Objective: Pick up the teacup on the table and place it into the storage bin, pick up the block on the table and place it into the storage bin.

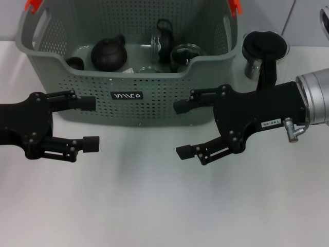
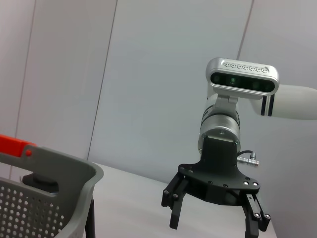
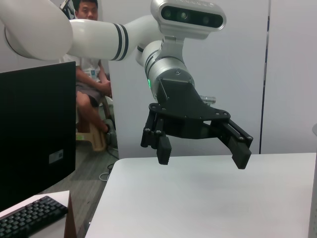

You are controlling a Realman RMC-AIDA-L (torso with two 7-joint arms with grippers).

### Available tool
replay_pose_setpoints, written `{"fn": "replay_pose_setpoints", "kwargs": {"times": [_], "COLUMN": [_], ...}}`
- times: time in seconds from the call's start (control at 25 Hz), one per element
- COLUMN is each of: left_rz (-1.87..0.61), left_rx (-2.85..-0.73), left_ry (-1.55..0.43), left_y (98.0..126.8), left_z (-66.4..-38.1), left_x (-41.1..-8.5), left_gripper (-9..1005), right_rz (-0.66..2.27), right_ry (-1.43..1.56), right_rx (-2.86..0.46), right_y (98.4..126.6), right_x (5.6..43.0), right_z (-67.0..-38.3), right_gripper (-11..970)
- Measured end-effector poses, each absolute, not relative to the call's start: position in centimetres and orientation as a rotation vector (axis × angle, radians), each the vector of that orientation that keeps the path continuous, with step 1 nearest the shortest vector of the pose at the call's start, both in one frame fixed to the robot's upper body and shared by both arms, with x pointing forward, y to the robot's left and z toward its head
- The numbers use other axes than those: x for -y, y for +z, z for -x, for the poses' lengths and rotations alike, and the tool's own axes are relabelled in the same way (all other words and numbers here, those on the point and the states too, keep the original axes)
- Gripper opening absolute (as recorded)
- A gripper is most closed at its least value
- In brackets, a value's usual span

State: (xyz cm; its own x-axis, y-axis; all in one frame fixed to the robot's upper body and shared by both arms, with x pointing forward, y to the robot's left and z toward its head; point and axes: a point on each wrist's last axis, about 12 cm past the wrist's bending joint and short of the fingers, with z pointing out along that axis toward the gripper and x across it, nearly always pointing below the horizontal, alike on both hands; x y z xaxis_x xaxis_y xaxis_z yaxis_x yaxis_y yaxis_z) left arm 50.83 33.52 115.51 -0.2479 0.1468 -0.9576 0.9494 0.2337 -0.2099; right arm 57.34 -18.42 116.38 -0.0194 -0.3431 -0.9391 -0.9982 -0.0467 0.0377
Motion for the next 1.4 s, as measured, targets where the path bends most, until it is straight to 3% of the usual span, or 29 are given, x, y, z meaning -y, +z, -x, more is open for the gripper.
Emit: {"fn": "replay_pose_setpoints", "kwargs": {"times": [1.4], "left_rz": [-1.049], "left_rx": [-1.606], "left_ry": [-1.121], "left_y": [115.51], "left_z": [-50.83], "left_x": [-33.52], "left_gripper": [951], "right_rz": [1.490], "right_ry": [1.084], "right_rx": [-1.460], "right_y": [116.38], "right_x": [18.42], "right_z": [-57.34], "right_gripper": [947]}}
